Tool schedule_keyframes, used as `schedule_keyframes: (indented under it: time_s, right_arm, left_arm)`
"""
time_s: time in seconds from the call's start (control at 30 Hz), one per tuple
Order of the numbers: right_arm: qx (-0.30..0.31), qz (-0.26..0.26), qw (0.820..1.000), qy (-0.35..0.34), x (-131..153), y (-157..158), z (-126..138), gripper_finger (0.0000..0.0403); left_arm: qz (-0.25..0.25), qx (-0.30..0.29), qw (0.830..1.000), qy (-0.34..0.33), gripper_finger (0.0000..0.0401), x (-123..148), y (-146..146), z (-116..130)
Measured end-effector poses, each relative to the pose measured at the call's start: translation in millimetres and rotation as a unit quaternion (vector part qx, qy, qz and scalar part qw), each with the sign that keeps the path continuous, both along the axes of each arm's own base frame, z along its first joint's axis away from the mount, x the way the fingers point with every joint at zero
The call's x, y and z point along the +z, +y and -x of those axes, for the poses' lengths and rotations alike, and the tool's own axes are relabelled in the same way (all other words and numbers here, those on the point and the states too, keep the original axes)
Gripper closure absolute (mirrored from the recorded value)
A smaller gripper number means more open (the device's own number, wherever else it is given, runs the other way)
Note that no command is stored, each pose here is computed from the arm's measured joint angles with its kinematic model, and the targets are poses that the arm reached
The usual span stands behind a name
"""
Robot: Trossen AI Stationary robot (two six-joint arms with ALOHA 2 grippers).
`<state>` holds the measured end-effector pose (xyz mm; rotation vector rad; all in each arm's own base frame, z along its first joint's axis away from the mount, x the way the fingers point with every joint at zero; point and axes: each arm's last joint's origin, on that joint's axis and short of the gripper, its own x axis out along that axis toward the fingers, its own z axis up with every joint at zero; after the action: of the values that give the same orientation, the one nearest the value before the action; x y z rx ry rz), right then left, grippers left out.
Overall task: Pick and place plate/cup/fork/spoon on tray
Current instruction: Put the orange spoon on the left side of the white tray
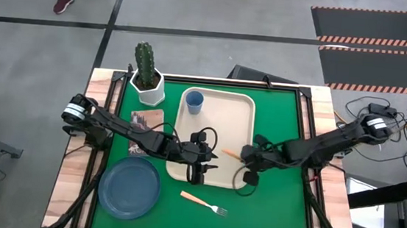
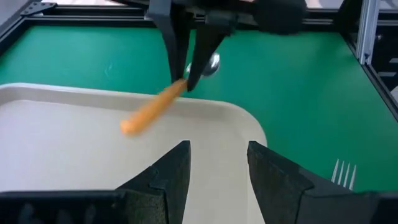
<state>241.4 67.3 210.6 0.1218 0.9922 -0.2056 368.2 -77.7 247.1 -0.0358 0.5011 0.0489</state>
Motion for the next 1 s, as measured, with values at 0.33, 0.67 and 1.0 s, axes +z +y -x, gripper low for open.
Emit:
schedule_keyframes:
  time_s: [0.33, 0.67, 1.0]
  right_arm:
    - [0.155, 0.101, 0.978, 0.096, 7, 13, -43, 0.0365]
    - [0.197, 0.139, 0.963, 0.124, 16, 22, -71, 0.0365]
    - [0.233, 0.225, 0.931, 0.165, 13, 30, -85, 0.0365]
  left_arm:
    - [0.033, 0.041, 0.999, -0.009, 0.0261, -1, 4, -1]
    - [0.057, 0.055, 0.996, 0.028, 0.0261, -32, 8, -9]
    - [0.077, 0.046, 0.995, 0.045, 0.0272, -44, 10, -14]
